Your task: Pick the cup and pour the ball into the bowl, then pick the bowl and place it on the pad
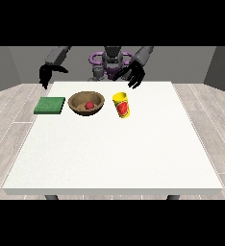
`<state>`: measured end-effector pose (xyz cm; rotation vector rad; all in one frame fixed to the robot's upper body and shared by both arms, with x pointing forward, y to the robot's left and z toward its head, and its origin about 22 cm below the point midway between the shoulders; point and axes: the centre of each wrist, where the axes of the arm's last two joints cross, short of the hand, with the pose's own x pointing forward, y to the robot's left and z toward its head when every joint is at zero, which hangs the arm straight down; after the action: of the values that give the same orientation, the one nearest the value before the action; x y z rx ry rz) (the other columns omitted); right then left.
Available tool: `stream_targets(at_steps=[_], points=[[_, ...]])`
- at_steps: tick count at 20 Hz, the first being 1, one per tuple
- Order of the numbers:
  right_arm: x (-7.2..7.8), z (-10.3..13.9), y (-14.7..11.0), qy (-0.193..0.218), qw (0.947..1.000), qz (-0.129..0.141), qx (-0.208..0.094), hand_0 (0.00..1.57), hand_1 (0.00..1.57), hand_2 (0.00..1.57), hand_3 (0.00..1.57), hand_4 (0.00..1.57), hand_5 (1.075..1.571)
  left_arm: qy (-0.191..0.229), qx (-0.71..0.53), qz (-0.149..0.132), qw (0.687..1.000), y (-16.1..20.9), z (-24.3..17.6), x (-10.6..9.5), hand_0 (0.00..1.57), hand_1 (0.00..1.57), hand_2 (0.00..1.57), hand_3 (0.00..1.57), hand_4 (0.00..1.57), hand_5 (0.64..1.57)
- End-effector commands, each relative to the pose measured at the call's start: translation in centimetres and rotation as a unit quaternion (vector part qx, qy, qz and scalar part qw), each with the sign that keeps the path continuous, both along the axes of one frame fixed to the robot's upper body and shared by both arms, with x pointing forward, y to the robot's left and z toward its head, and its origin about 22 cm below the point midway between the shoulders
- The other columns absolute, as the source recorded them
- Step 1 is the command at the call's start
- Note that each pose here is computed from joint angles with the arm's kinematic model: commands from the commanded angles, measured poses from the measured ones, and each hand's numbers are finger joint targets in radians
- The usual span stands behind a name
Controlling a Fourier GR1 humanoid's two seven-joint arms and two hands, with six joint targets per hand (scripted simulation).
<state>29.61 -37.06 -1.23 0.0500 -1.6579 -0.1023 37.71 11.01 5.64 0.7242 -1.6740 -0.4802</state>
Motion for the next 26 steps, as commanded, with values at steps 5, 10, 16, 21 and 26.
stream_targets(at_steps=[5,10,16,21,26], points=[[2.2,-0.4,5.4,-0.001,0.9983,-0.056,0.011,0.0,0.0,0.0,0.0,0.24,1.571,-0.016,-0.238,-0.132,0.962,2.3,-2.3,-4.1,0.0,0.0,0.0,0.0,0.0,1.566],[3.7,-0.1,5.9,-0.007,0.996,-0.085,0.026,0.0,0.0,0.0,0.0,0.32,1.569,-0.028,-0.239,-0.18,0.954,4.5,-4.3,-5.0,0.0,0.0,0.0,0.0,0.0,1.563],[4.8,-2.0,8.6,-0.016,0.9966,-0.077,0.024,0.0,0.0,0.0,0.0,0.26,1.567,-0.049,-0.241,-0.167,0.955,8.8,-1.5,-3.0,0.0,0.0,0.0,0.0,0.0,1.565],[4.2,-3.5,5.1,-0.003,0.9958,-0.087,0.028,0.0,0.0,0.0,0.0,0.19,1.561,-0.045,-0.24,-0.163,0.956,9.3,0.1,-3.7,0.0,0.0,0.0,0.0,0.0,1.565],[3.3,-6.2,6.3,0.005,0.9936,-0.106,0.039,0.0,0.0,0.0,0.0,0.1,1.563,-0.059,-0.225,-0.186,0.955,6.6,1.1,-5.0,0.0,0.0,0.0,0.0,0.0,1.566]])
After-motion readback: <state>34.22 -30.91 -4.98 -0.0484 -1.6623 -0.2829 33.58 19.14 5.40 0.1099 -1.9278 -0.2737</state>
